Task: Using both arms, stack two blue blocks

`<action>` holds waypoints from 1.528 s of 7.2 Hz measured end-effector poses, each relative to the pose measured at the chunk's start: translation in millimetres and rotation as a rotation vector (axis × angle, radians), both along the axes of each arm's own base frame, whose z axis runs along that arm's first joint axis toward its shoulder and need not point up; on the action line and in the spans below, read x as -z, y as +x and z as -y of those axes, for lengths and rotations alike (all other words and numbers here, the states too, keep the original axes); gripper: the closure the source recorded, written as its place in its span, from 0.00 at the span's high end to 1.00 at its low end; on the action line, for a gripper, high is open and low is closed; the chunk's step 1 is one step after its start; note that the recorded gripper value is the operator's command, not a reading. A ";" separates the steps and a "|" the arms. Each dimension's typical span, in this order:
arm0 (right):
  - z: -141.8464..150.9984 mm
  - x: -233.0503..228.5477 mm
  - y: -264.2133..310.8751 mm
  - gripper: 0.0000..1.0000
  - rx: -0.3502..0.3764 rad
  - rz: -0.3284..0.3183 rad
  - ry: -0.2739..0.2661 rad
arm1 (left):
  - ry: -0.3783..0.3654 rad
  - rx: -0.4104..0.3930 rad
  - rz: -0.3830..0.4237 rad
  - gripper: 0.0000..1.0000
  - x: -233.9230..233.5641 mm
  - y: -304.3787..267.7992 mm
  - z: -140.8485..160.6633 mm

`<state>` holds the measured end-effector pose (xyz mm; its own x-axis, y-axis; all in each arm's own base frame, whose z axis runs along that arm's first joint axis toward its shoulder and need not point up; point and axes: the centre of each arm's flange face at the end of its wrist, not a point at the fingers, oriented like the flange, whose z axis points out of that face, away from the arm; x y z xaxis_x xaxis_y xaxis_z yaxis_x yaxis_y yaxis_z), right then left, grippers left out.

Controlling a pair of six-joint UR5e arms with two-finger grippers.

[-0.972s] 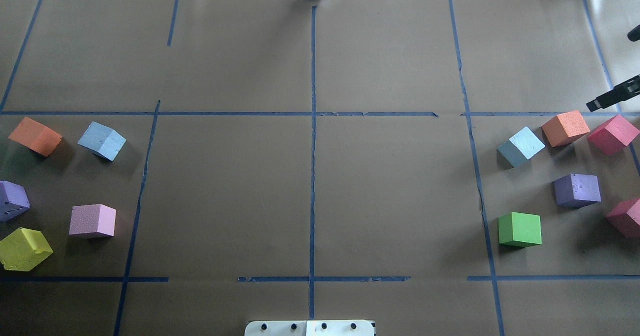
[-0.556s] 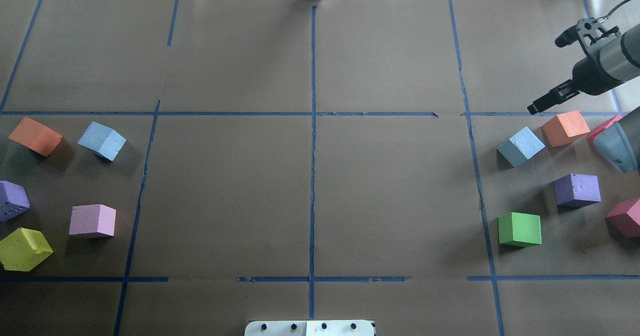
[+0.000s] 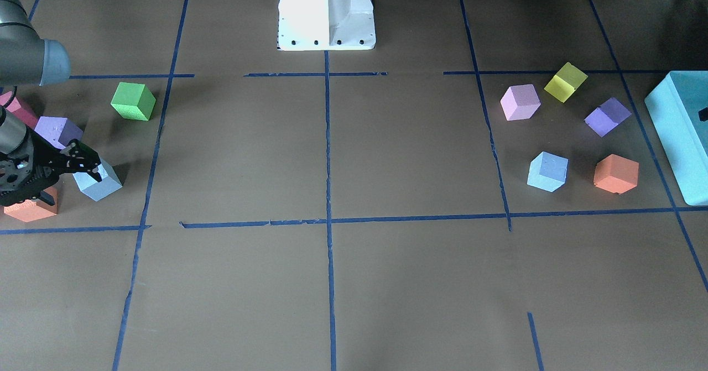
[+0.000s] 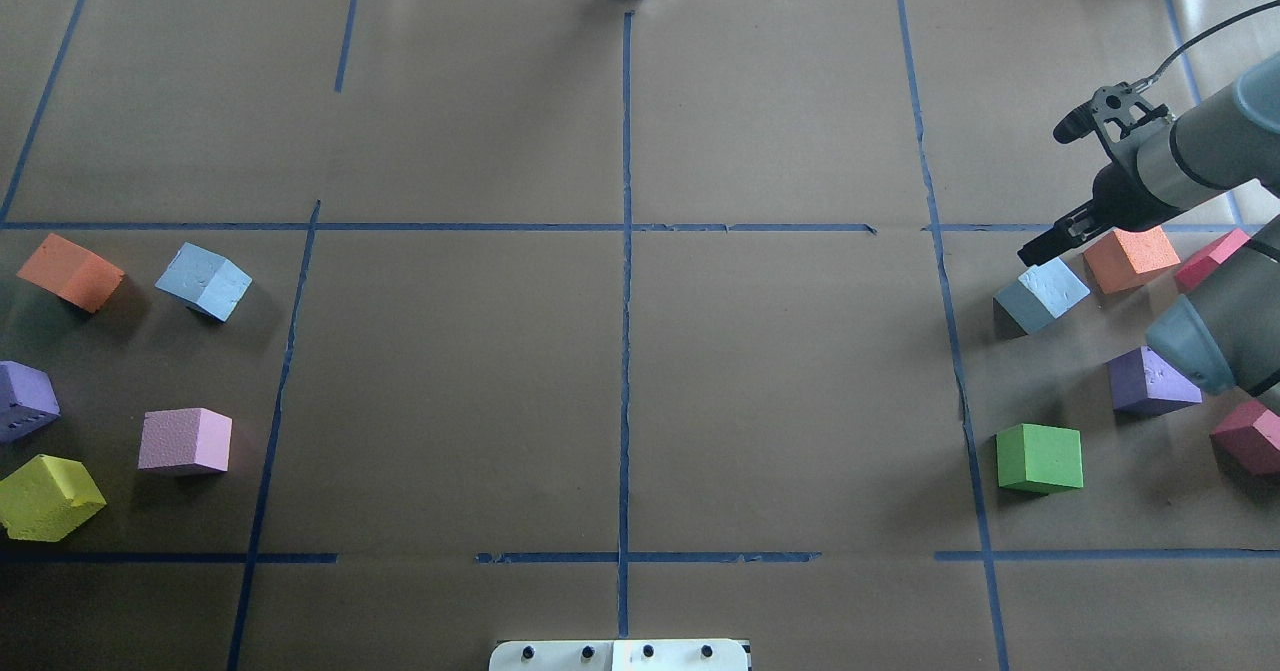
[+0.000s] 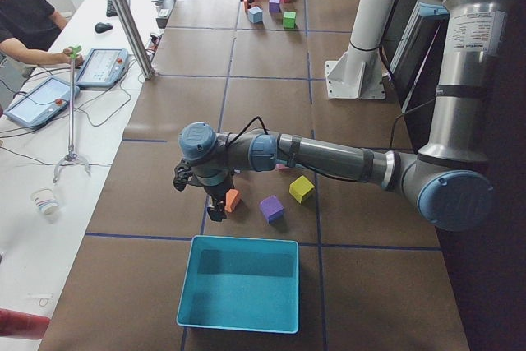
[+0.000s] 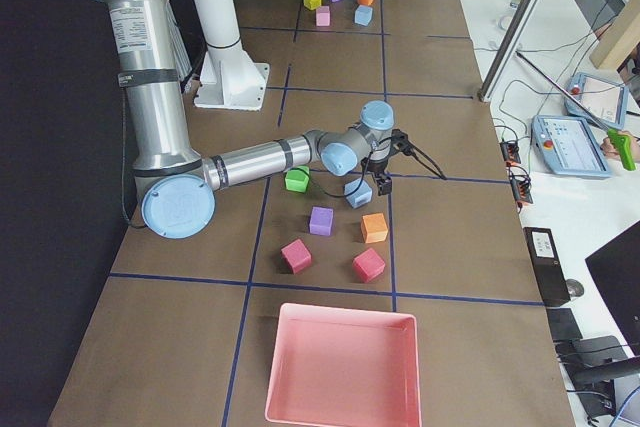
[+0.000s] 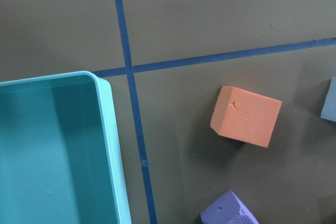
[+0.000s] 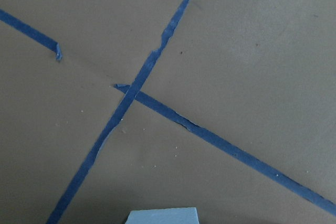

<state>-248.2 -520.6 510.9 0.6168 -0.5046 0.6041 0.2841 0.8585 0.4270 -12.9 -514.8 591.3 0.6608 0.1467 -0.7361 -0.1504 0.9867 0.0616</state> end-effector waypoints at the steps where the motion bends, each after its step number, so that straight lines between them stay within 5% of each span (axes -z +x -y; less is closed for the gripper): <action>1: -5.5 -3.1 -5.1 1.00 0.014 -0.003 -0.004 | 0.001 0.000 0.000 1.00 0.6 0.0 0.0; 5: -23.1 -15.3 -23.0 0.92 0.054 -0.020 -0.016 | 0.006 0.001 -0.002 1.00 3.6 0.0 -0.4; 6: -25.3 -18.0 -25.5 0.76 0.059 -0.025 -0.019 | 0.008 0.001 -0.002 1.00 4.6 0.1 -0.2; 7: -27.3 -21.2 -26.5 0.34 0.061 -0.032 -0.022 | 0.009 0.001 -0.002 1.00 5.2 0.1 -0.1; 8: -28.9 -24.5 -26.3 0.10 0.061 -0.039 -0.025 | 0.010 0.001 -0.002 1.00 5.7 0.1 0.0; 9: -31.0 -28.4 -26.1 0.02 0.062 -0.046 -0.030 | 0.011 0.001 -0.002 1.00 5.9 0.1 0.0; 11: -31.3 -14.4 -30.6 0.02 0.053 -0.031 -0.041 | 0.014 0.001 -0.005 1.00 6.6 0.1 0.1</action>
